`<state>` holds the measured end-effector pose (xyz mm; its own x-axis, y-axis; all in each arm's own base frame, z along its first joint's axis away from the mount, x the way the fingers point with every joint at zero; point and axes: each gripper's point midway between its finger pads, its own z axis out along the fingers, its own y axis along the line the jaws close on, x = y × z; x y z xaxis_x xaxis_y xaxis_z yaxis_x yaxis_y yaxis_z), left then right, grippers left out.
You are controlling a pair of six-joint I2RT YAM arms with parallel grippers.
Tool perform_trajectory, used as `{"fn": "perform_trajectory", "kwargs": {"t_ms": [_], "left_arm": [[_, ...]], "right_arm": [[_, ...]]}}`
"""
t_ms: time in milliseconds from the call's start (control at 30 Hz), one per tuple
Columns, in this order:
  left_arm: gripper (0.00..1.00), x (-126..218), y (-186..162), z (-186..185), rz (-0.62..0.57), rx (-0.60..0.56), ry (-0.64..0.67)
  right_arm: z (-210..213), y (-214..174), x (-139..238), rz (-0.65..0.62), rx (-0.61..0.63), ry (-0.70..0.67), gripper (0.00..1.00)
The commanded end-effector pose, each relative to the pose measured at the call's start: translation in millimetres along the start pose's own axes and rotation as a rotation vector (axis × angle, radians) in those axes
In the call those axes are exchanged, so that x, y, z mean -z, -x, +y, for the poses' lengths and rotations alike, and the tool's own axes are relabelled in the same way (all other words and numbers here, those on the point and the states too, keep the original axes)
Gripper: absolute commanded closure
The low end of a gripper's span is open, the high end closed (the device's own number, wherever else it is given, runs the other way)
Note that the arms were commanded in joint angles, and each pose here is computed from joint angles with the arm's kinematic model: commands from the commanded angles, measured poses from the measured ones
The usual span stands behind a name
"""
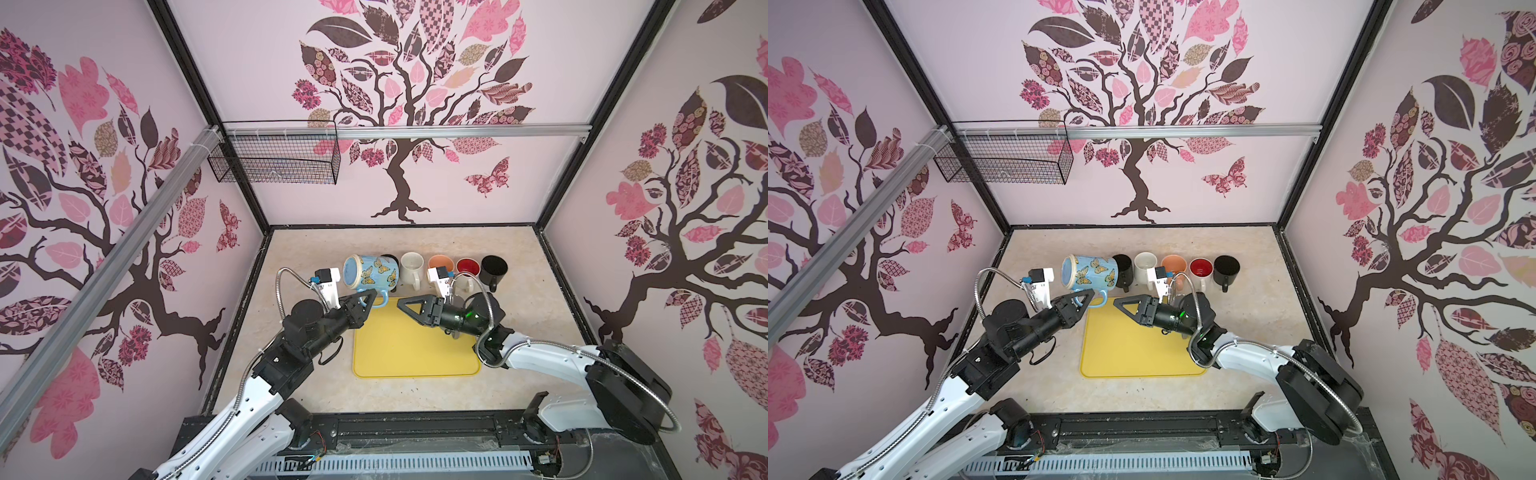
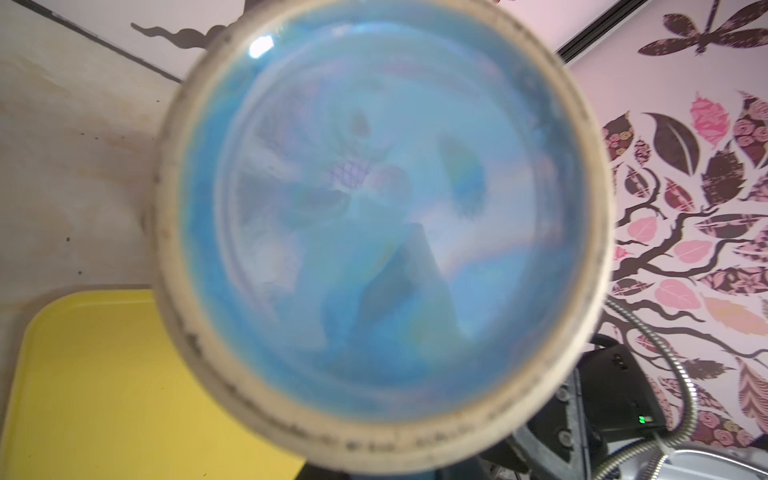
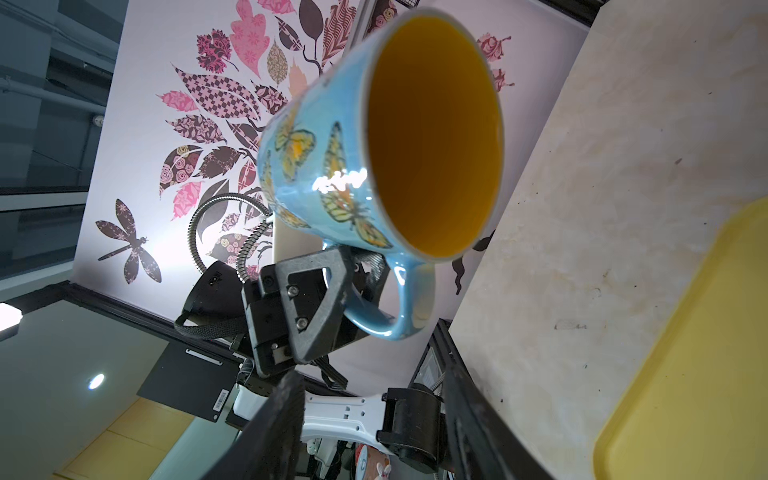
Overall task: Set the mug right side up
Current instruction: 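Close right gripper on the tilted blue mug's rim beside the left gripper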
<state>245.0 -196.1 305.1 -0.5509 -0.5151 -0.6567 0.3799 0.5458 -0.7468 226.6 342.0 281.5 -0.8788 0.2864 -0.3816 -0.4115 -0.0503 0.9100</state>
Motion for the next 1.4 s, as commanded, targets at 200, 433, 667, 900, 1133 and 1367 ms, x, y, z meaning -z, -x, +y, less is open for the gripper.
{"fn": "perform_trajectory", "kwargs": {"t_ms": [200, 433, 667, 900, 1133, 1367], "left_arm": [[1.0, 13, 34, -65, -0.124, 0.027, -0.306], [1.0, 13, 30, -63, -0.117, 0.038, -0.319], [1.0, 18, 31, -67, -0.118, 0.02, -0.33], [1.0, 12, 20, -70, -0.074, 0.065, -0.39], [1.0, 8, 9, -67, -0.036, 0.07, -0.418], [0.84, 11, 8, -48, -0.043, 0.042, -0.288]], "right_arm": [[37, 14, -18, 0.003, -0.008, 0.163, 0.48], [42, 20, -24, -0.007, -0.011, 0.188, 0.49], [48, 30, -30, -0.037, -0.008, 0.2, 0.5], [56, 41, -41, -0.049, 0.0, 0.221, 0.58], [57, 46, -43, -0.072, -0.003, 0.219, 0.83], [56, 47, -42, -0.075, 0.007, 0.2, 1.0]]}}
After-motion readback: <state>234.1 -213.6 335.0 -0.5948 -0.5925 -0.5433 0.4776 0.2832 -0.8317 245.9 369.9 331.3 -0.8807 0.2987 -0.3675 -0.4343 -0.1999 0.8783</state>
